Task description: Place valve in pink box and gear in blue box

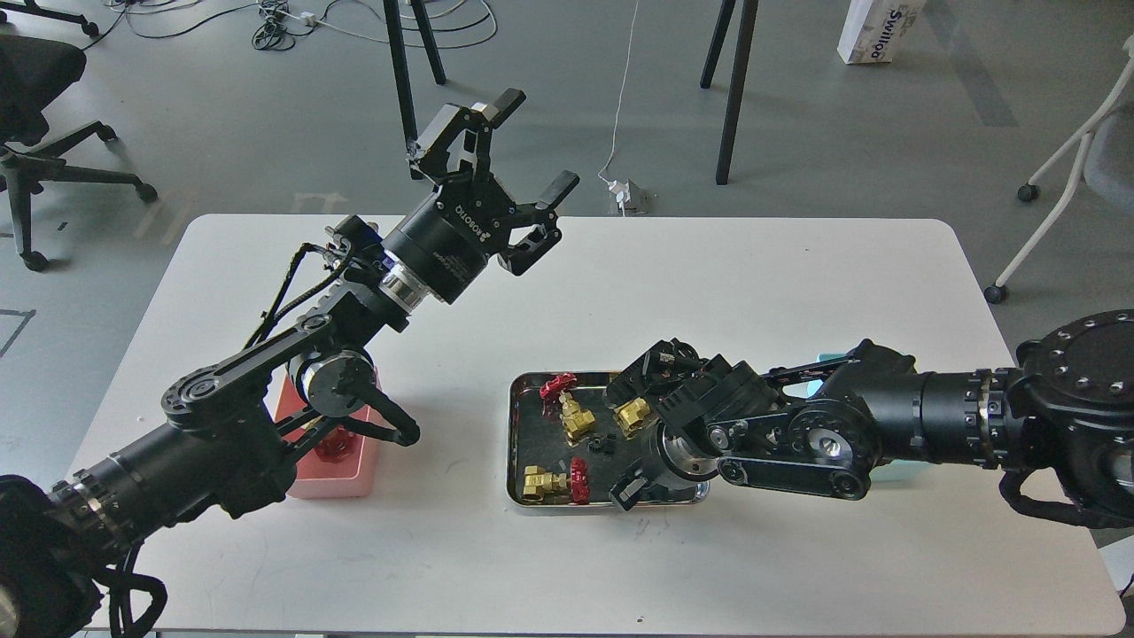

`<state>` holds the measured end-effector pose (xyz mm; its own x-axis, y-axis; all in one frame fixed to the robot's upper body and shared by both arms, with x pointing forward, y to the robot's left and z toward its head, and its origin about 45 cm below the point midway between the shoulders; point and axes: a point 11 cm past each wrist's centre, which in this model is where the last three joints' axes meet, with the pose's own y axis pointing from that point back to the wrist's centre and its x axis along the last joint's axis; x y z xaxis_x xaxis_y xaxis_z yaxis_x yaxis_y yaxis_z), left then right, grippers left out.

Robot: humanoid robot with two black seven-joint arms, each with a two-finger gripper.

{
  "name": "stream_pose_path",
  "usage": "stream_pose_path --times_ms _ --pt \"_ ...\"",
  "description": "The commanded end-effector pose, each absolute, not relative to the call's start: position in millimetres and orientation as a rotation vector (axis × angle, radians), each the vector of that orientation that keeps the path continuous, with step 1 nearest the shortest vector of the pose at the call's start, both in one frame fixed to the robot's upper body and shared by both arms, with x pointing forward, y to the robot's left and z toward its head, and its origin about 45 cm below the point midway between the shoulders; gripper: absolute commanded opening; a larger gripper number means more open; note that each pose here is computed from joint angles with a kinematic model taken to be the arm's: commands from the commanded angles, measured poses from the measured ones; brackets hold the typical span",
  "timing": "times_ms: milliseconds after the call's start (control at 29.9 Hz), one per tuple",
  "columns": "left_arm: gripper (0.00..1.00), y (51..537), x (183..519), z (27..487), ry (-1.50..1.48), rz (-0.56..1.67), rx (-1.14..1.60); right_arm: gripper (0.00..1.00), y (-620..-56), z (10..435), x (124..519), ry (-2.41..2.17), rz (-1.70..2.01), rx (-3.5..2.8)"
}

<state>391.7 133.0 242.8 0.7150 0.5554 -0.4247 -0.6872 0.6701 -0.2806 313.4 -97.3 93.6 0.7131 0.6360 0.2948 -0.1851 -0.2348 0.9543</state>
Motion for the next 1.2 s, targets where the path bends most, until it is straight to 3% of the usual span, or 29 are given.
stream_pose_path --times_ms 0,201,435,635,802,969,1170 --pt "0.99 133 392 243 0.318 0.714 -0.445 0.31 -98 94 314 0.369 0.797 1.639" --pt "0.99 133 392 243 0.318 0.714 -0.445 0.23 -98 97 316 0.367 0.805 1.636" --pt "0.99 133 392 243 0.318 0.713 -0.446 0.20 -113 124 338 0.304 0.824 1.627" --pt "0.99 130 391 243 0.323 0.706 -0.450 0.20 -208 184 382 0.034 0.751 1.603" --pt "0.99 118 388 242 0.339 0.690 -0.463 0.20 -321 227 388 -0.235 0.617 1.552" --pt "0.99 111 386 243 0.347 0.678 -0.471 0.19 -368 204 361 -0.289 0.479 1.550" --pt "0.99 112 386 242 0.346 0.678 -0.469 0.26 -348 175 351 -0.250 0.445 1.607"
